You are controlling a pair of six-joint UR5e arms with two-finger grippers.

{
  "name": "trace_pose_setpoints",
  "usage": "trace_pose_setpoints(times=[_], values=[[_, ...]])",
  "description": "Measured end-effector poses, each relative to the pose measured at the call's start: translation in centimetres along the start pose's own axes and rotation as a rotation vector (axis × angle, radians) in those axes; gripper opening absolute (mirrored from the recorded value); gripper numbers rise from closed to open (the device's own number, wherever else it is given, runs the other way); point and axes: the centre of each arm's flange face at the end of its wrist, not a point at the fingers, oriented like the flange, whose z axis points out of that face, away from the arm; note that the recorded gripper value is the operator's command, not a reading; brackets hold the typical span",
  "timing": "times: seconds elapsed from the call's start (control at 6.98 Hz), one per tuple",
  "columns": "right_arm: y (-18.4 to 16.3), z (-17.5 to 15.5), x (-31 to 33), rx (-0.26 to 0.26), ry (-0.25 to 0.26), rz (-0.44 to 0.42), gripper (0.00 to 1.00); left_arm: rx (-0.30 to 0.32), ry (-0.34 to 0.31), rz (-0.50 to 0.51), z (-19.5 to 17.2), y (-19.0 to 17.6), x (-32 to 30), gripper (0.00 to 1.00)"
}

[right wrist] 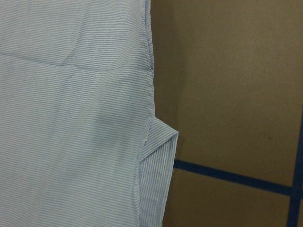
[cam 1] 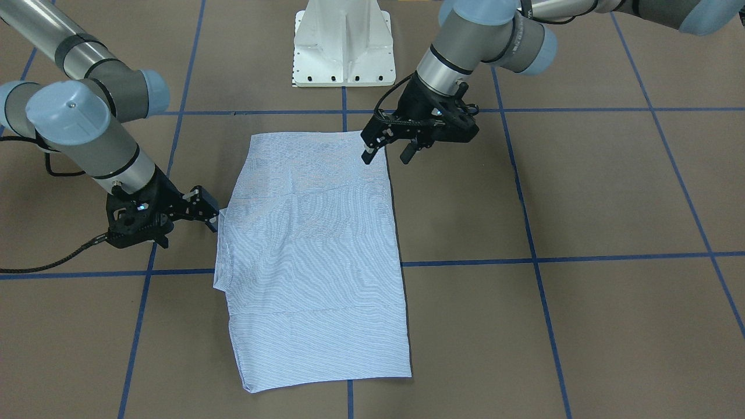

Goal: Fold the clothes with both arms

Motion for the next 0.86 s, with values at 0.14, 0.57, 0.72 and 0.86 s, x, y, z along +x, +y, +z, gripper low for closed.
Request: trace_pose_setpoints(times=[0.14,0.57,0.72,0.86], values=[[1.1,-1.2,-0.4,-0.021,-0.04,0.071,1.0,-0.003,-0.015,-0.041,1.6,3.7,-1.5,1.0],[3.9,-4.0,-0.7,-0.042,-0.091,0.169,1.0,0.001,-0.06,-0.086,4.8,10.2,-4.5,0.99],[4.3,-4.3,-1.1,-0.047,-0.098,0.194,1.0,0.004,-0.081,-0.085,5.7,10.6,-5.3,0.99],[4.5,-4.3,-1.4,-0.051,-0.102,0.204,1.0,0.009,-0.103,-0.084,6.6,10.7,-6.0,0.99]])
